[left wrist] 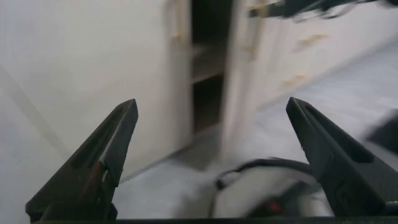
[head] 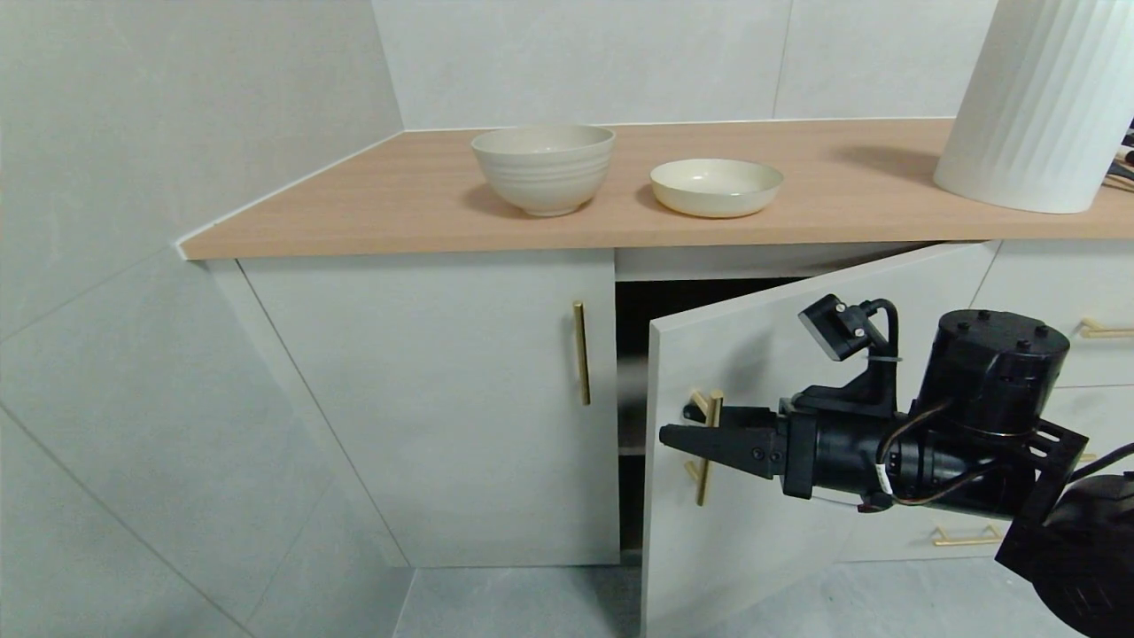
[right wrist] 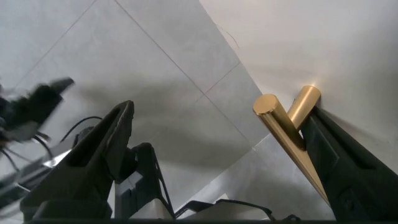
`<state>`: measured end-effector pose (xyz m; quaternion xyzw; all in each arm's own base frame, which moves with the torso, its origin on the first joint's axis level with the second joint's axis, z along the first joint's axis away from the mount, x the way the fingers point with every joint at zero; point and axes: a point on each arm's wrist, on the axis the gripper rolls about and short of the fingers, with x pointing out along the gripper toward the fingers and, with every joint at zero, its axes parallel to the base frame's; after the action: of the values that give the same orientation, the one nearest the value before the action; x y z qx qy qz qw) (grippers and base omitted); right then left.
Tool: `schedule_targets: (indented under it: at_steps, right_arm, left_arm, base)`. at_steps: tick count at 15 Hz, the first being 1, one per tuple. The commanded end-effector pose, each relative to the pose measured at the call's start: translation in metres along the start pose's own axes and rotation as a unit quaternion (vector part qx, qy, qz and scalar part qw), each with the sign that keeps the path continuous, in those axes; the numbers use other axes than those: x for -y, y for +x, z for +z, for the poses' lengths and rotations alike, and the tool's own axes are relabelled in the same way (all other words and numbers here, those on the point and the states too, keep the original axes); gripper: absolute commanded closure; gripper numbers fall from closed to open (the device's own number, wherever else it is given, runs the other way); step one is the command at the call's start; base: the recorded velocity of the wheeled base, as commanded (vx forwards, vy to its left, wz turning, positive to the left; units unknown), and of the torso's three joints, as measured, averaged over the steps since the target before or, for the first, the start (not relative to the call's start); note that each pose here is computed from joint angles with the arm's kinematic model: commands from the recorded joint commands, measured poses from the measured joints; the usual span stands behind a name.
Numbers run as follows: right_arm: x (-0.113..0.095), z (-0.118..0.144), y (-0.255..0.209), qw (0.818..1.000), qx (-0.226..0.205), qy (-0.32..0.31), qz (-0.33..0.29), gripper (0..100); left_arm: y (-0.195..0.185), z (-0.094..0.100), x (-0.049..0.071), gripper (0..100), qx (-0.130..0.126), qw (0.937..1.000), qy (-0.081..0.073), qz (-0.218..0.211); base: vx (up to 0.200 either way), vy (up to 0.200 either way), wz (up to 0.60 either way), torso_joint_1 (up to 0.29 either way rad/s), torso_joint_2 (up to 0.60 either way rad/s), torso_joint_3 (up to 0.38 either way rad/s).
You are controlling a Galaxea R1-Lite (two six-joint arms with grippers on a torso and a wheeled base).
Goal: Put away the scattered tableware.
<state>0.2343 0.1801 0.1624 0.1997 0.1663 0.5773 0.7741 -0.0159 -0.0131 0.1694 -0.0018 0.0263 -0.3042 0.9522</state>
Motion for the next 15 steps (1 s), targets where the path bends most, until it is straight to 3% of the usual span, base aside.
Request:
schedule_targets:
  at_steps: [1, 4, 6, 7, 8, 9, 12, 15]
  right_arm:
    - [-0.001, 0.001, 0.000, 1.000, 0.001, -0.001, 0.000, 0]
    - [-0.001, 0.001, 0.000, 1.000, 0.001, -0.001, 0.000, 0]
    - [0.000, 0.000, 0.000, 1.000, 0.001, 0.000, -0.001, 0]
    - [0.000, 0.000, 0.000, 1.000, 0.000, 0.000, -0.001, 0]
    - [0.000, 0.000, 0.000, 1.000, 0.000, 0.000, -0.001, 0]
    - [0.003, -0.002, 0.001, 1.000, -0.002, 0.003, -0.004, 0]
    - [0.003, -0.002, 0.001, 1.000, -0.003, 0.004, -0.004, 0]
    - [0.003, -0.002, 0.001, 1.000, -0.003, 0.003, -0.004, 0]
  left_arm:
    - [0.045, 0.047, -0.029, 0, -0.069, 0.9937, -0.053, -0.071]
    - [0.108, 0.063, -0.049, 0, -0.121, 0.9768, -0.084, -0.155]
    - [0.149, 0.058, -0.058, 0, -0.129, 0.9694, -0.105, -0.180]
    - [0.174, 0.052, -0.064, 0, -0.135, 0.9651, -0.129, -0.184]
    - [0.177, 0.050, -0.064, 0, -0.137, 0.9637, -0.133, -0.186]
    - [0.212, 0.020, -0.064, 0, -0.164, 0.9501, -0.181, -0.194]
    - [0.238, -0.004, -0.058, 0, -0.150, 0.9532, -0.204, -0.165]
    - [0.242, -0.008, -0.051, 0, -0.152, 0.9520, -0.209, -0.164]
  base:
    - [0.000, 0.000, 0.00, 0.000, 0.00, 0.000]
    - [0.000, 0.000, 0.00, 0.000, 0.00, 0.000]
    - [0.000, 0.000, 0.00, 0.000, 0.00, 0.000]
    - [0.000, 0.000, 0.00, 0.000, 0.00, 0.000]
    - [0.000, 0.000, 0.00, 0.000, 0.00, 0.000]
    - [0.000, 0.000, 0.00, 0.000, 0.00, 0.000]
    - [0.000, 0.000, 0.00, 0.000, 0.00, 0.000]
    - [0.000, 0.000, 0.00, 0.000, 0.00, 0.000]
